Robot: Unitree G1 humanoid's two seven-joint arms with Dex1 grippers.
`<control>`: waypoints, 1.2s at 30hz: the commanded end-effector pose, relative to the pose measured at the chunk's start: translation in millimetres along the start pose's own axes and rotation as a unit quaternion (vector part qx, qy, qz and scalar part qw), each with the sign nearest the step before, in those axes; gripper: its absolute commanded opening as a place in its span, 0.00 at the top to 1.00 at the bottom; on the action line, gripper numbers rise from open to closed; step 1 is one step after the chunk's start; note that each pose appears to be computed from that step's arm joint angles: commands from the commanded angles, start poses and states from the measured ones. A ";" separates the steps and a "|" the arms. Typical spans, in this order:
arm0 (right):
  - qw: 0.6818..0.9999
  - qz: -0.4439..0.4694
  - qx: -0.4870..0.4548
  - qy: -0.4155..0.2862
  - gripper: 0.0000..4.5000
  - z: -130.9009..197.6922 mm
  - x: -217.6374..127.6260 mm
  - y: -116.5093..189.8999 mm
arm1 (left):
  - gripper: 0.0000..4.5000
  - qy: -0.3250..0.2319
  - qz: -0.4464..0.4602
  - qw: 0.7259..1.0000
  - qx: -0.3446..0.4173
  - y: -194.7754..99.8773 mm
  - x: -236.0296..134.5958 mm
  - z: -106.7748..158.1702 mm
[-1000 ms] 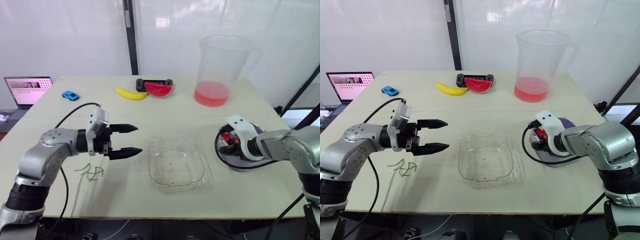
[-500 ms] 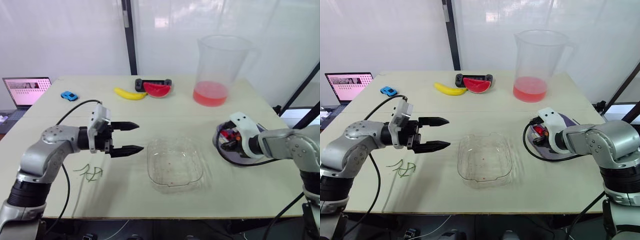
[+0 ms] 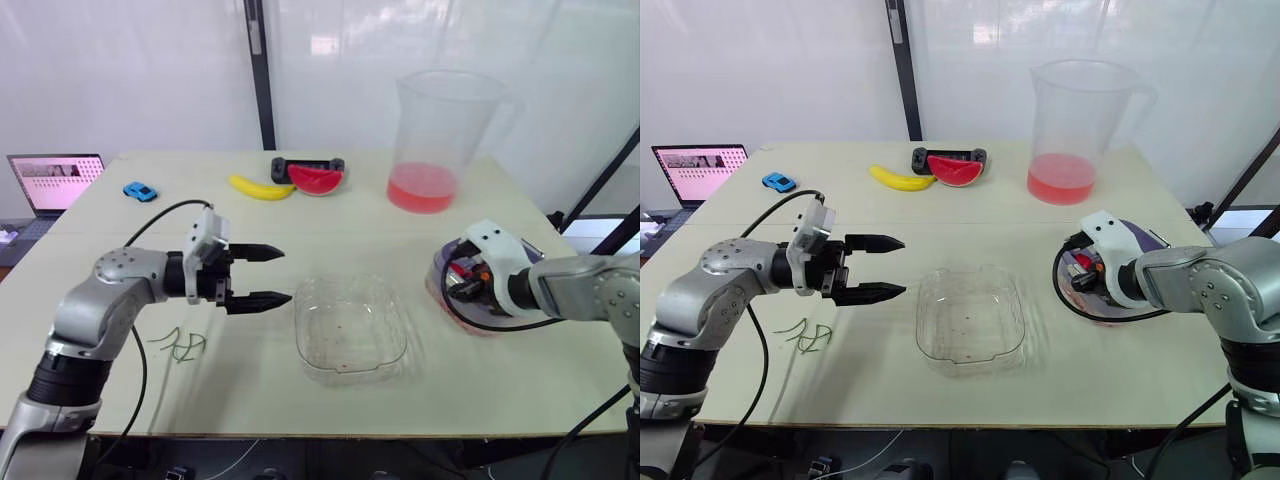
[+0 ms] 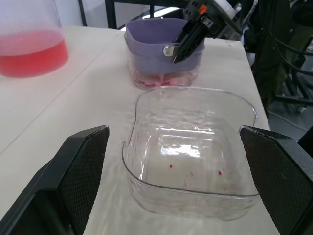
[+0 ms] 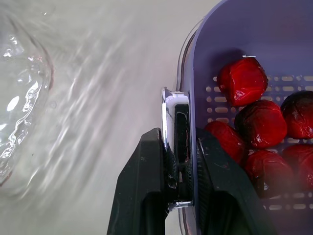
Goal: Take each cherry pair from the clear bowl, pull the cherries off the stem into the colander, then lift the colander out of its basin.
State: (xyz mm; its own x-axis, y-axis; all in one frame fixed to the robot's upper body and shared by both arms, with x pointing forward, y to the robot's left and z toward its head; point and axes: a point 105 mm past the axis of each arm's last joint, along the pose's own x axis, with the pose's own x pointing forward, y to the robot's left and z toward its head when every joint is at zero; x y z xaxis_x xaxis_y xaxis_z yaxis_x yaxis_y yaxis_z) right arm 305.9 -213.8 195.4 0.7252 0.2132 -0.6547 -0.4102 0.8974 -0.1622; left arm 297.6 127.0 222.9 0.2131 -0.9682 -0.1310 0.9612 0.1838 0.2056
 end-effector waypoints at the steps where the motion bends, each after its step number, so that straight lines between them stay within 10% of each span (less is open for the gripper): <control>1: 0.999 -0.015 -0.017 -0.028 0.95 18.7 -15.4 -4.1 | 0.00 -0.007 -0.001 1.000 0.023 2.9 -2.3 8.3; 36: 0.996 -0.012 -0.013 -0.082 0.95 42.9 -60.5 -21.4 | 0.00 -0.033 0.009 0.999 0.017 8.9 -1.0 11.3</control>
State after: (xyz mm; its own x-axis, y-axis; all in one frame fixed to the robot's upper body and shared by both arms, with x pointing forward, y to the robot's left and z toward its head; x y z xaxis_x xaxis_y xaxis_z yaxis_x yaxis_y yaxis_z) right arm 295.9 -225.1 250.5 0.7731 0.2513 -0.5823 -0.4311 0.8817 -0.1919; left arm 306.2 126.4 222.0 0.2184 -0.9715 -0.0921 0.9599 0.1968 0.1998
